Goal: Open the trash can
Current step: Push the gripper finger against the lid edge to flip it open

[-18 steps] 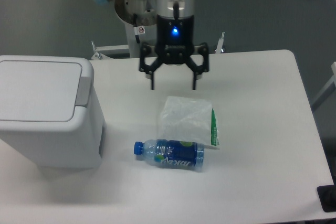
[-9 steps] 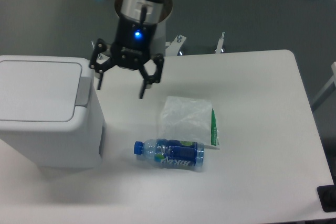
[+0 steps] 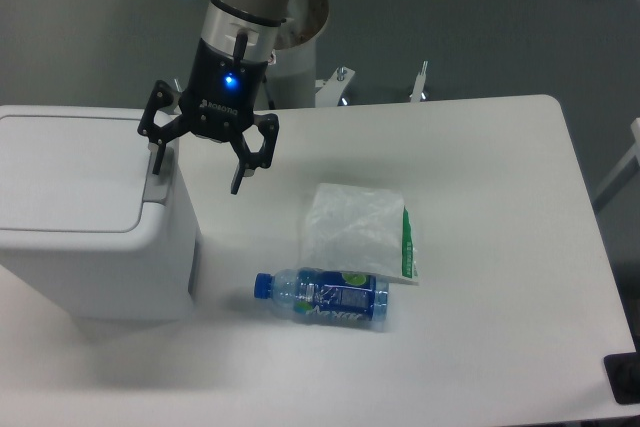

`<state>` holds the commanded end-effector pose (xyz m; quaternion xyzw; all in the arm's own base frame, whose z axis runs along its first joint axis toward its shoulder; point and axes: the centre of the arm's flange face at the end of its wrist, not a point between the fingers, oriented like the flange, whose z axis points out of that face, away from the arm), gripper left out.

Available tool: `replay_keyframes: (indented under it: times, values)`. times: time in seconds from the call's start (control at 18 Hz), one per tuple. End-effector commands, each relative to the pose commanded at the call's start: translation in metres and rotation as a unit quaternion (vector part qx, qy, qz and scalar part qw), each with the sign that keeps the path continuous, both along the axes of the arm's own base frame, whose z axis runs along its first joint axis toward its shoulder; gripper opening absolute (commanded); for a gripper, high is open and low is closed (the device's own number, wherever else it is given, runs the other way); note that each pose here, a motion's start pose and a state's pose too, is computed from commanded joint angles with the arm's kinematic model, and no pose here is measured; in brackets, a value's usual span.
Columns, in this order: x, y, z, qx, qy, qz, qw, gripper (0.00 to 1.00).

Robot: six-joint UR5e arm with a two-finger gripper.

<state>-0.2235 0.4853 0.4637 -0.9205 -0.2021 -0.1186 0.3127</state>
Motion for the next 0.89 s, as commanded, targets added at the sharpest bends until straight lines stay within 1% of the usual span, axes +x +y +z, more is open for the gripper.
replay_keyframes:
  times: [0.89]
  values:
    - [-0.0035,0.0031,-0.0079,-0.006,-0.004,0.001,1.0,1.0]
